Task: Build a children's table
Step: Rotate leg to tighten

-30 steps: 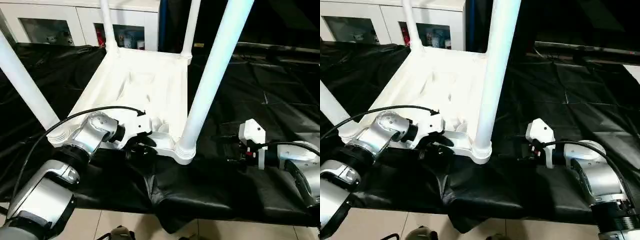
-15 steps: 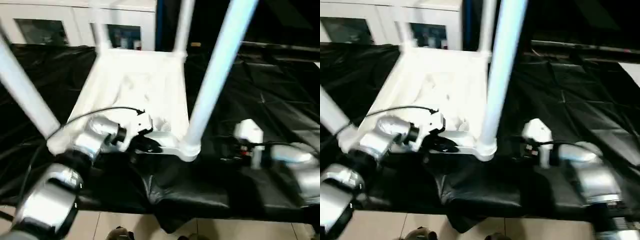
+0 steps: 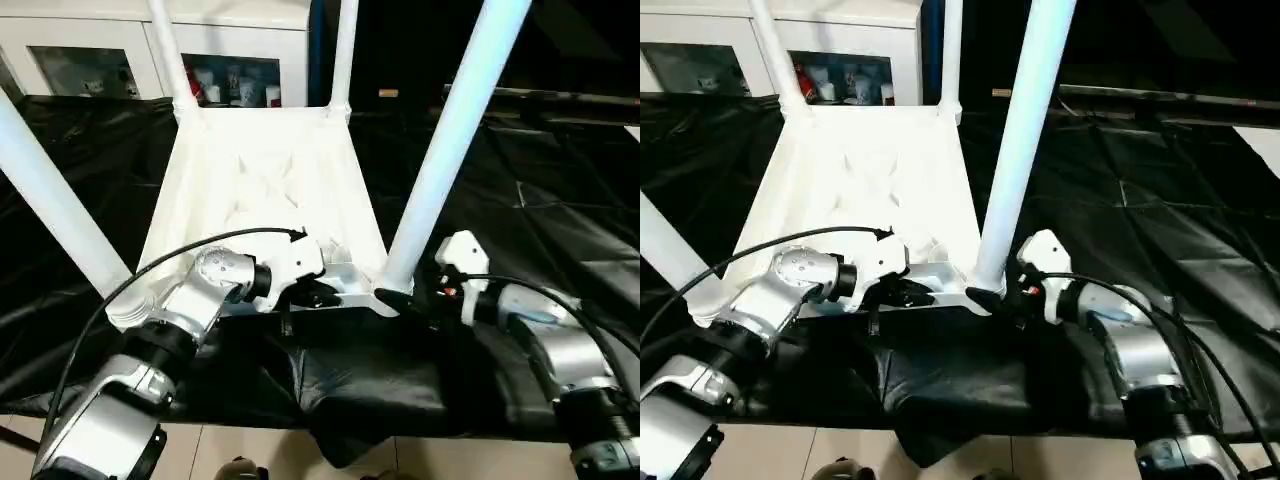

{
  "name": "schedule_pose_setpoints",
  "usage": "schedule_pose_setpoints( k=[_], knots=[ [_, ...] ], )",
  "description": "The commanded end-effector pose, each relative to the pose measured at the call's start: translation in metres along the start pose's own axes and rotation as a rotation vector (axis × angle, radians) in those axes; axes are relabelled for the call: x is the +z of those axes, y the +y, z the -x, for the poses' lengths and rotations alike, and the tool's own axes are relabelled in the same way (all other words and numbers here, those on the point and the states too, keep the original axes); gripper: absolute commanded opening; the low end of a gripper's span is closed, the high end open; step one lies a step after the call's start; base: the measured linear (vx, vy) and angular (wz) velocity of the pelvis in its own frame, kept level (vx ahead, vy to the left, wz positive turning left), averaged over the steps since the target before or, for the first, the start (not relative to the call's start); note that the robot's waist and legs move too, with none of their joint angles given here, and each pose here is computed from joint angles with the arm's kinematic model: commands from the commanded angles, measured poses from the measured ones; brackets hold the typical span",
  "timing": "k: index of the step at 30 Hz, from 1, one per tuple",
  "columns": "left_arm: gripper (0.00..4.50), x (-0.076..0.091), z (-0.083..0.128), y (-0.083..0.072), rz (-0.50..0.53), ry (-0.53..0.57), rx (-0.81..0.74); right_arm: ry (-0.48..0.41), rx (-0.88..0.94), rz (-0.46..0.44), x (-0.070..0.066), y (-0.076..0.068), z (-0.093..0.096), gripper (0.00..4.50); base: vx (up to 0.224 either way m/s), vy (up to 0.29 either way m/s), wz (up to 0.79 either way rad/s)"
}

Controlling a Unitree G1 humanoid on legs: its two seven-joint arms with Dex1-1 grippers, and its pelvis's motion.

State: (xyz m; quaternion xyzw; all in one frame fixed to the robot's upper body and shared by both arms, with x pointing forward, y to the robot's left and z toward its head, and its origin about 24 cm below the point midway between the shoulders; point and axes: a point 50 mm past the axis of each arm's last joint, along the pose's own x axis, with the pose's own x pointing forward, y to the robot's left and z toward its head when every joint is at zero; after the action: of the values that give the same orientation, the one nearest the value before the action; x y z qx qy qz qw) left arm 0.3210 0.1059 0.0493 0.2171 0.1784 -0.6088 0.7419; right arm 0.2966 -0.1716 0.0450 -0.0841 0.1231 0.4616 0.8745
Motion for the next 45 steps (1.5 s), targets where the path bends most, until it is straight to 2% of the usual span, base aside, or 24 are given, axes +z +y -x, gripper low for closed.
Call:
schedule_pose_setpoints(
  k=[1, 3, 12, 14, 21, 23, 25, 26, 28, 30, 31, 34, 36, 38, 40, 42, 45],
  knots=[
    [0.0, -0.014, -0.003, -0.005, 0.04, 0.059, 0.009, -0.001, 0.005, 0.011, 0.003, -0.001, -0.003, 4.01, 0.0, 0.0, 0.0],
    [0.0, -0.013, -0.002, -0.005, 0.04, 0.058, 0.014, 0.007, 0.01, 0.013, 0.002, -0.001, -0.004, 3.67, 0.0, 0.0, 0.0],
    [0.0, -0.013, 0.004, -0.003, 0.075, 0.031, 0.034, -0.007, -0.022, -0.01, -0.002, -0.001, -0.011, 3.0, 0.0, 0.0, 0.0],
    [0.0, -0.012, 0.005, -0.001, 0.102, 0.018, 0.058, -0.013, -0.067, -0.041, -0.007, 0.0, -0.015, 2.82, 0.0, 0.0, 0.0],
    [0.0, -0.007, -0.003, 0.012, 0.147, 0.064, 0.231, 0.028, -0.287, -0.159, -0.029, 0.006, -0.037, 2.74, 0.0, 0.0, 0.0],
    [0.0, 0.001, -0.013, 0.019, 0.185, 0.059, 0.329, 0.037, -0.397, -0.226, -0.033, 0.007, -0.053, 2.74, 0.0, 0.0, 0.0],
    [0.0, 0.011, -0.027, 0.022, 0.199, 0.053, 0.405, 0.056, -0.453, -0.252, -0.029, 0.014, -0.075, 2.74, 0.0, 0.0, 0.0],
    [0.0, 0.013, -0.03, 0.022, 0.197, 0.052, 0.41, 0.055, -0.444, -0.248, -0.027, 0.015, -0.079, 2.74, 0.0, 0.0, 0.0],
    [0.0, 0.021, -0.043, 0.016, 0.163, 0.035, 0.381, 0.03, -0.353, -0.203, -0.012, 0.028, -0.101, 3.3, 0.0, 0.0, 0.0],
    [0.0, 0.022, -0.045, 0.014, 0.148, 0.028, 0.359, 0.004, -0.327, -0.192, -0.005, 0.03, -0.105, 3.43, 0.0, 0.0, 0.0],
    [0.0, 0.022, -0.044, 0.013, 0.14, 0.024, 0.345, -0.01, -0.324, -0.178, -0.003, 0.029, -0.105, 3.64, 0.0, 0.0, 0.0],
    [0.0, 0.02, -0.041, 0.01, 0.115, 0.01, 0.308, -0.044, -0.322, -0.147, 0.003, 0.023, -0.101, 3.88, 0.0, 0.0, 0.0],
    [0.0, 0.014, -0.035, 0.009, 0.095, 0.01, 0.266, -0.1, -0.278, -0.128, 0.009, 0.014, -0.09, 3.99, 0.0, 0.0, 0.0],
    [0.0, 0.012, -0.032, 0.008, 0.089, 0.012, 0.247, -0.115, -0.246, -0.117, 0.011, 0.011, -0.085, 3.99, 0.0, 0.0, 0.0],
    [0.0, 0.008, -0.027, 0.004, 0.052, 0.002, 0.191, -0.139, -0.205, -0.119, 0.012, 0.003, -0.072, 3.99, 0.0, 0.0, 0.0],
    [0.0, 0.002, -0.018, 0.002, 0.02, 0.013, 0.13, -0.143, -0.124, -0.081, 0.011, -0.005, -0.052, 3.99, 0.0, 0.0, 0.0],
    [0.0, -0.004, -0.006, 0.0, -0.002, 0.018, 0.069, -0.102, 0.057, -0.027, 0.006, 0.0, -0.033, 3.99, 0.0, 0.0, 0.0]
  ],
)
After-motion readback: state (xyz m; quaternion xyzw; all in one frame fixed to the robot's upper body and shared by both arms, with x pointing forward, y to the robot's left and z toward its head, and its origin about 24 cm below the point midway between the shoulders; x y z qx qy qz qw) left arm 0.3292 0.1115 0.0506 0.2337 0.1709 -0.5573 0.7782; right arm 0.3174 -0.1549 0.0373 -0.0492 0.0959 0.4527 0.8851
